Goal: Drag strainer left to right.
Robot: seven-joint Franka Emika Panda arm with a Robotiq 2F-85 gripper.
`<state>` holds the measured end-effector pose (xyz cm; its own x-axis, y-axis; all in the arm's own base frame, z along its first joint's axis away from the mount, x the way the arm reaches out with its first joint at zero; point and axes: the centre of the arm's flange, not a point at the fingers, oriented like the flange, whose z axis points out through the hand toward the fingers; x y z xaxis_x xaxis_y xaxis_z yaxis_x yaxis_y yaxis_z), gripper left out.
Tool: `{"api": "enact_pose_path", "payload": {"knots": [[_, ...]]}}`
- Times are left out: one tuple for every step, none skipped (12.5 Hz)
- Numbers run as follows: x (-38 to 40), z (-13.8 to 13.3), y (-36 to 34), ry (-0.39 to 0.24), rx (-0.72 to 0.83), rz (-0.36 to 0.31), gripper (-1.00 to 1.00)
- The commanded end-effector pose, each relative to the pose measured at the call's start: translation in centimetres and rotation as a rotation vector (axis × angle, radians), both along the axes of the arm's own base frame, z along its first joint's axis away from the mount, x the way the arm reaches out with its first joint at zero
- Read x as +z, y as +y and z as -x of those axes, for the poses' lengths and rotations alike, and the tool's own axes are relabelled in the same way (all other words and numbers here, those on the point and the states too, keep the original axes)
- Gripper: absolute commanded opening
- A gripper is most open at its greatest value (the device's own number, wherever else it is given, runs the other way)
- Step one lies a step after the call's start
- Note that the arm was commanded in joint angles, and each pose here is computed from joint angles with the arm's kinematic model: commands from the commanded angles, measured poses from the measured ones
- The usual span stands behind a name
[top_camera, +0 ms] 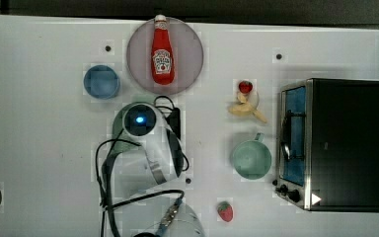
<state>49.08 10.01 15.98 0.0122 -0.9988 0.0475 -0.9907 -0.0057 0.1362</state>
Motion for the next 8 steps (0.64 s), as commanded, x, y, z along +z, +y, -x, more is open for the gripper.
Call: {"api": "enact_pose_path", "payload": {"knots": [[1.0,-0.8,-2.8,-0.018,0.03,0.001,1.0],[0.9,-0.8,-3.6,-0.018,0.038,0.002,1.0],[0.8,-0.8,-4.3,-0.019,0.054,0.002,1.0],[0.7,-0.8,-5.2,-0.016,0.069,0.004,1.0],[0.6,-0.9,-6.3,-0.015,0.073,0.008,1.0],[0.6,-1.0,-7.3,-0.018,0.074,0.011,1.0],[0.7,-1.1,-8.3,-0.024,0.074,0.014,1.0],[0.6,-1.1,-9.4,-0.024,0.074,0.018,1.0]]}}
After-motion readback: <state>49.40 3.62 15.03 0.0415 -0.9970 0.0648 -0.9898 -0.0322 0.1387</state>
